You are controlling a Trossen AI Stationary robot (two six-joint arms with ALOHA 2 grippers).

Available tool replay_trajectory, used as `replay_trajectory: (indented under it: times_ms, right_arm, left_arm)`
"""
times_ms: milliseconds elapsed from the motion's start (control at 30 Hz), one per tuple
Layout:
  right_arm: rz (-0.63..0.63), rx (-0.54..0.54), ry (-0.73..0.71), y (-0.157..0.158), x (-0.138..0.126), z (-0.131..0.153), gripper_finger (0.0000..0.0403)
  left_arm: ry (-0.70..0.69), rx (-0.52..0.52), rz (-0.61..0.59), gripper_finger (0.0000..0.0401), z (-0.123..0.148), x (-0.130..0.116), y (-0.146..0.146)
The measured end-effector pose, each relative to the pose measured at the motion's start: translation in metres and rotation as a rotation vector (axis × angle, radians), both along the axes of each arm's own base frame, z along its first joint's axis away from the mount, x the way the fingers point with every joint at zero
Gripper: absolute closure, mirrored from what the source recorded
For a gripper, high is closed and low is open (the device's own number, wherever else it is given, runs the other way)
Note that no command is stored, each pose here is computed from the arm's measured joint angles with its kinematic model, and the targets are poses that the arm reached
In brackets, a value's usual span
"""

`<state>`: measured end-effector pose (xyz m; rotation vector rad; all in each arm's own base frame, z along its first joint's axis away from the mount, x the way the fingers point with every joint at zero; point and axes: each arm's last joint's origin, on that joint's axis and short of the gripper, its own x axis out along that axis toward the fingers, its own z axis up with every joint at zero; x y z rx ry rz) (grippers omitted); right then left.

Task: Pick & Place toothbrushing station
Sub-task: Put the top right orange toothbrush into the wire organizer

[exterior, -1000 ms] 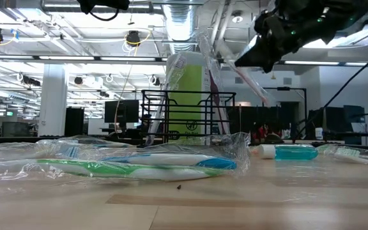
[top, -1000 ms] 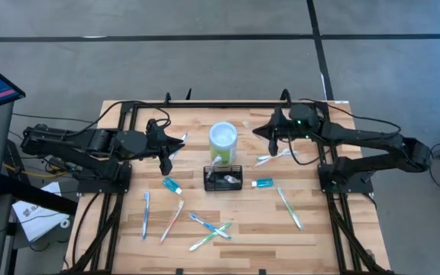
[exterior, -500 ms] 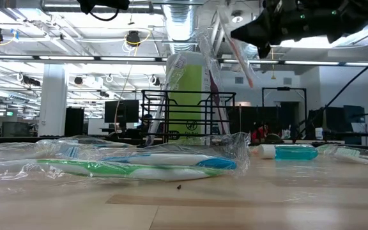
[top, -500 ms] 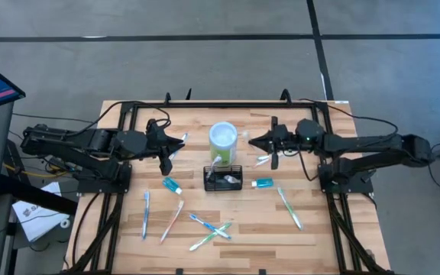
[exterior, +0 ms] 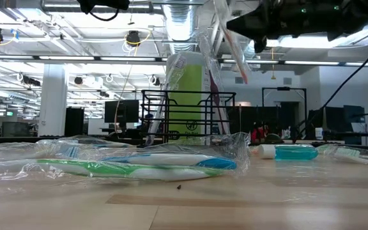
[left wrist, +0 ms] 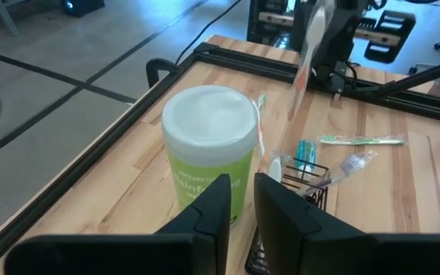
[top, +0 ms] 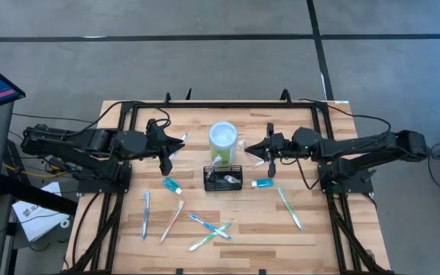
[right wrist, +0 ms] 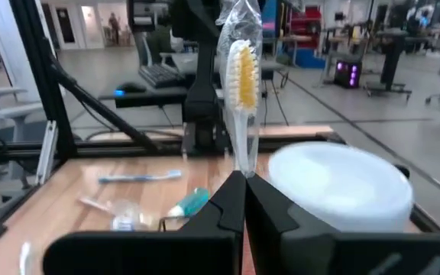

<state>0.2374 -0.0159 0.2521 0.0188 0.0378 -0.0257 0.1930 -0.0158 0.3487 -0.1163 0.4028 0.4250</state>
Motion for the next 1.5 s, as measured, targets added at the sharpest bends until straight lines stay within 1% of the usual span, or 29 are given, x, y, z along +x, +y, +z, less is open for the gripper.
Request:
replay_trajectory:
  times_ms: [67,233,333,567,667,800,867,933,1033,1167,1233,1333,1500]
  right_arm:
    - [0.005,0.002,-0.019,0.001,0.003,0.001,0.0403]
    - [0.030,0.012,-0.006,0.006,0.007,-0.005,0.0403]
    - [0.052,0.016,-0.053,0.011,0.010,-0.003,0.0403]
    - [0.074,0.009,-0.065,0.018,0.011,-0.003,0.0403]
    - [0.069,0.017,-0.109,0.021,0.005,-0.011,0.0403]
    - [0.058,0.089,-0.145,0.025,-0.014,-0.037,0.0403]
    - [0.036,0.101,-0.199,0.027,-0.020,-0.039,0.0403]
    - [0.041,0.099,-0.228,0.029,-0.020,-0.037,0.0403]
    - [0.045,0.072,-0.250,0.029,-0.019,-0.032,0.0403]
    - [0.028,0.064,-0.243,0.030,-0.014,-0.039,0.0403]
    - [0.029,0.066,-0.284,0.030,-0.011,-0.040,0.0403]
    - [0.024,0.066,-0.291,0.030,-0.004,-0.050,0.0403]
    - [0.014,0.073,-0.345,0.027,0.006,-0.066,0.0403]
  left_arm:
    - [-0.003,0.000,0.000,0.0348,-0.001,0.000,0.000]
    - [0.024,0.003,0.000,0.0348,-0.011,0.001,0.000]
    - [0.028,0.002,0.001,0.0348,-0.014,0.002,0.000]
    - [0.026,0.001,0.001,0.0348,-0.014,0.002,0.000]
    - [0.026,0.001,0.001,0.0348,-0.014,0.002,0.000]
    - [0.025,0.001,0.001,0.0348,-0.014,0.002,0.000]
    - [0.024,0.003,0.000,0.0348,-0.014,0.002,0.000]
    - [0.019,0.004,0.000,0.0348,-0.013,0.002,0.000]
    - [0.015,0.004,0.004,0.0348,-0.013,0.002,0.000]
    - [0.003,0.003,0.004,0.0348,-0.012,0.003,0.000]
    - [-0.002,0.002,0.004,0.0348,-0.012,0.003,0.000]
    - [-0.003,0.003,0.004,0.0348,-0.012,0.003,0.000]
    - [-0.009,0.002,0.004,0.0348,-0.011,0.003,0.000]
